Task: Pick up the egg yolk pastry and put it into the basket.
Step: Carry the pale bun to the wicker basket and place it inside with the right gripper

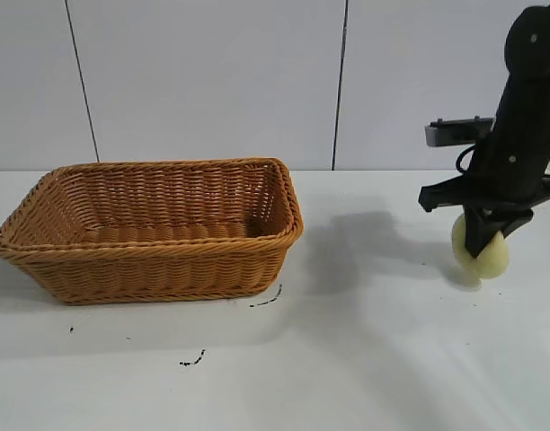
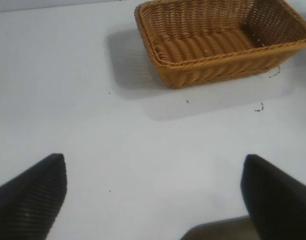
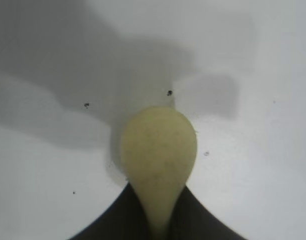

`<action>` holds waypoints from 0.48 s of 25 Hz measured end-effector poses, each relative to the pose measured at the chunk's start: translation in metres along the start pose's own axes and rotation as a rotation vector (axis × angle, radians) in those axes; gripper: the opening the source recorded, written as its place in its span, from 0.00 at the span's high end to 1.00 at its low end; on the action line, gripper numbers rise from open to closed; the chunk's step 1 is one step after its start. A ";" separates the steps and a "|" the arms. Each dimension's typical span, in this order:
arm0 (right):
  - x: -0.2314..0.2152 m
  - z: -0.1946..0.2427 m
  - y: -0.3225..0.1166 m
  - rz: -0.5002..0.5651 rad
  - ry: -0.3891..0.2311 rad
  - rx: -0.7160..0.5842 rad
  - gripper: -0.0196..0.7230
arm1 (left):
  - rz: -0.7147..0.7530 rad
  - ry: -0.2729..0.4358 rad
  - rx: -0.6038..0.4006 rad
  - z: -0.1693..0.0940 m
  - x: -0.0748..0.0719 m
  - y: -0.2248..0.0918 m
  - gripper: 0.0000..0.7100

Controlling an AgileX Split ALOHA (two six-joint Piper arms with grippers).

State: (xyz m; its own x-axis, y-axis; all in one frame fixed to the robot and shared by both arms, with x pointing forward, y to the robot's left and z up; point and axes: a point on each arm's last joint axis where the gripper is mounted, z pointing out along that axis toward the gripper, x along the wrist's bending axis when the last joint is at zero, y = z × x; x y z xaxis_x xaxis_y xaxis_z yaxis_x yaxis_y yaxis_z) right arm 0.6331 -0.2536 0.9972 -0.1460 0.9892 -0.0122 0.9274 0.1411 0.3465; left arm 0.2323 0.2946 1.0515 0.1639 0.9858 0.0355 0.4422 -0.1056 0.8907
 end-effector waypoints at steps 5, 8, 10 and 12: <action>0.027 -0.029 0.033 -0.063 0.023 -0.071 0.98 | 0.000 0.000 0.000 0.000 0.000 0.000 0.02; 0.056 -0.037 0.053 -0.123 0.049 -0.108 0.98 | 0.000 0.000 0.000 0.000 0.000 0.000 0.02; 0.080 -0.037 0.063 -0.170 0.070 -0.114 0.98 | 0.000 0.000 0.000 0.000 0.000 0.000 0.02; 0.104 -0.039 0.071 -0.214 0.090 -0.126 0.98 | 0.000 0.000 0.000 0.000 0.000 0.000 0.02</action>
State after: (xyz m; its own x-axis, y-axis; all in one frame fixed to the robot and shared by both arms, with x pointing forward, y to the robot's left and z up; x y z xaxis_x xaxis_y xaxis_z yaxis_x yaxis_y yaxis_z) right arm 0.6699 -0.1425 1.0570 -0.3697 0.9290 -0.0163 0.8225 0.3353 0.4594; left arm 0.2323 0.2946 1.0515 0.1639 0.9858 0.0355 0.4422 -0.1056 0.8907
